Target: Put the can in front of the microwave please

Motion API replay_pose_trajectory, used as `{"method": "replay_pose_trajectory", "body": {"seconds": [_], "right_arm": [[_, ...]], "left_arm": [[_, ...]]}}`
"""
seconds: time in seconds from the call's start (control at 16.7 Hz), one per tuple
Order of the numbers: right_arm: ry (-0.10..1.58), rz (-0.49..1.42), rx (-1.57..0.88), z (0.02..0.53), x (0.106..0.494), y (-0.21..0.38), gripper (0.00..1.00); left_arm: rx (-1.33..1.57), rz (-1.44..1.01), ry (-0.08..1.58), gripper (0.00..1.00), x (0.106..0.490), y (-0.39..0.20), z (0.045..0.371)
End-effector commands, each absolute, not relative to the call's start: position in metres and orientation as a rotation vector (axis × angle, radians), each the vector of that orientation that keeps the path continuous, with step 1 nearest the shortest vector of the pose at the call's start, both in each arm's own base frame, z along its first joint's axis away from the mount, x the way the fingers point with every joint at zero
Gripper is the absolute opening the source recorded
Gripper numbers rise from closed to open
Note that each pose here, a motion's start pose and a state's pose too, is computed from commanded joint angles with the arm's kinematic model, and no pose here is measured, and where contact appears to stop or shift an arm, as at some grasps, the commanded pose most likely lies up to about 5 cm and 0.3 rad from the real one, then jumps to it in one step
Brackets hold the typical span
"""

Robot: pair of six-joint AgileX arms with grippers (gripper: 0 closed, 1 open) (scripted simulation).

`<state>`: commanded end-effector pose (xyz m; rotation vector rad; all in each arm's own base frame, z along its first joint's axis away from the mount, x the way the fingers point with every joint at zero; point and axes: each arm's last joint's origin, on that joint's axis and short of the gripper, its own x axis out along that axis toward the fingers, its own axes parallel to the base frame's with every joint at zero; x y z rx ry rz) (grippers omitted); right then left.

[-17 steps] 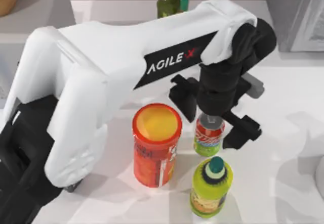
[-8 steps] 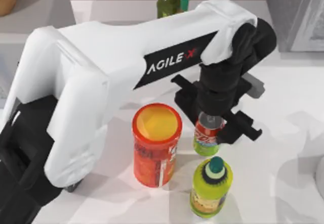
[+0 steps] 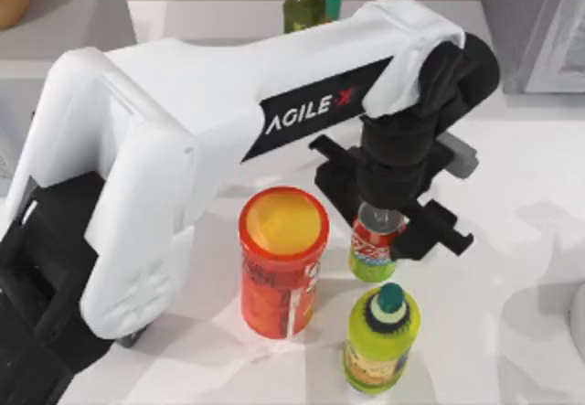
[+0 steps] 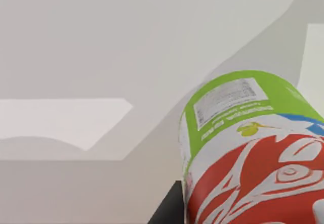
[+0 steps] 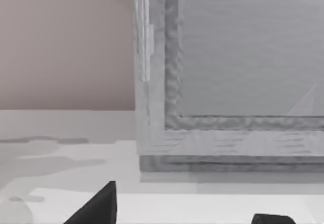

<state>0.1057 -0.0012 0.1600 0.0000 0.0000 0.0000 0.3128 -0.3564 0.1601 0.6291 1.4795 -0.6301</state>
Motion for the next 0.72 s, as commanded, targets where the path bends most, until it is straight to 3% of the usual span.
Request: {"method": "replay_pose_trajectory", "body": {"seconds": [0.72], "right_arm": [[0.0, 0.0, 0.0, 0.16, 0.106, -0.001, 1.0]], "left_arm": [[0.629, -0.63, 1.48, 0.0, 0.313, -0.356, 0.2]]}}
